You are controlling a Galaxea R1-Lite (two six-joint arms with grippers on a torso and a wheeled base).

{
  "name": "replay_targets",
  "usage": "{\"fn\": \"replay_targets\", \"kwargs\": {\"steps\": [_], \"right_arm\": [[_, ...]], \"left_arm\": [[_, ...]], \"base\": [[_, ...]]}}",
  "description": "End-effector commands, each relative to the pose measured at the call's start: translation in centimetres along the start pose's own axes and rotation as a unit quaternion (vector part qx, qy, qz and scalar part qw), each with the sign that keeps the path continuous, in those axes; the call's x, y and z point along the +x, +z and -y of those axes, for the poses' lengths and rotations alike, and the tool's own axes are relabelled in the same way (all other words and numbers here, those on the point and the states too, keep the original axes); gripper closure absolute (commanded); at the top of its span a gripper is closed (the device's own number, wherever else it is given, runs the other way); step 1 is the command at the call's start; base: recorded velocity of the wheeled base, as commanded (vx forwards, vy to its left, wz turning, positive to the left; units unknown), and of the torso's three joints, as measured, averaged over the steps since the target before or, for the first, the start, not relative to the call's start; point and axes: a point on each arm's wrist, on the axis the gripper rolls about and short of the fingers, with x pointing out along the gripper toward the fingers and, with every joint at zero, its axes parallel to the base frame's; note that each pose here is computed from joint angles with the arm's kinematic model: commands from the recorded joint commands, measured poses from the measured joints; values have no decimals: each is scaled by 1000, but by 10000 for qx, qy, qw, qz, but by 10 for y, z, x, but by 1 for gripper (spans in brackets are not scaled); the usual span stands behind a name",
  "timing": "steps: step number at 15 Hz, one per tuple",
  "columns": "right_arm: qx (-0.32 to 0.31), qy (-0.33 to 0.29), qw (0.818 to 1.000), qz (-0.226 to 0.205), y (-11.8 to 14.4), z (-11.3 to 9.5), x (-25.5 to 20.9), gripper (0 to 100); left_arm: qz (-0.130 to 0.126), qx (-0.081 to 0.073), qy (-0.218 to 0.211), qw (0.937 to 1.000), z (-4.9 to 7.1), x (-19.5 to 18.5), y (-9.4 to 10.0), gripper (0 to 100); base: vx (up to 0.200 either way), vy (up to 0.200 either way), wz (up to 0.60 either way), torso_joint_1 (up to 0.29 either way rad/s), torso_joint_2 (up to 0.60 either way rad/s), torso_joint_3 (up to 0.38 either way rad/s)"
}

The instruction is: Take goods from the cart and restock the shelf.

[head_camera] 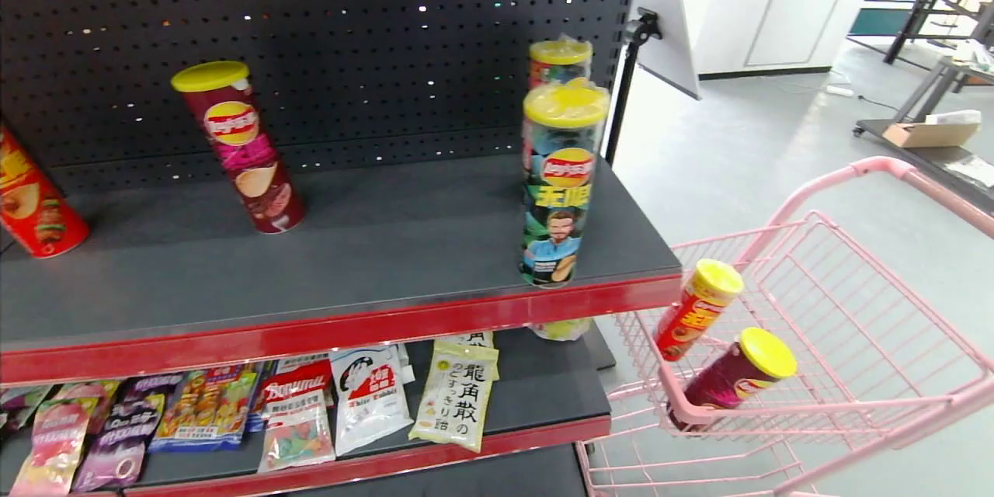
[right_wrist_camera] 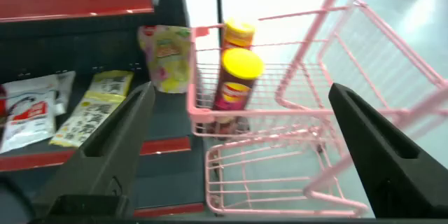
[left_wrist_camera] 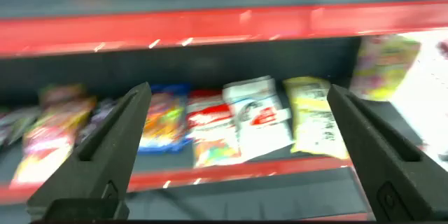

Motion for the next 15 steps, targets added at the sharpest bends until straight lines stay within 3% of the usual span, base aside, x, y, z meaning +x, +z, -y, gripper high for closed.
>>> {"fn": "replay_targets", "kwargs": {"steps": [1, 8, 15], "right_arm": [[0, -1, 10000, -3, 0, 0, 0, 0], [8, 7, 10000, -3, 0, 0, 0, 0], [8, -9, 10000, -3, 0, 0, 0, 0]], "left_arm": [[-2, -1, -2, 10000, 0, 0, 0, 0], [-2, -8, -2, 10000, 0, 0, 0, 0], [5, -8, -2, 10000, 0, 0, 0, 0]], "base": [[0, 0, -600, 2, 2, 2], [0, 0, 0, -8, 11, 9], [0, 0, 0, -148, 392, 240]]}}
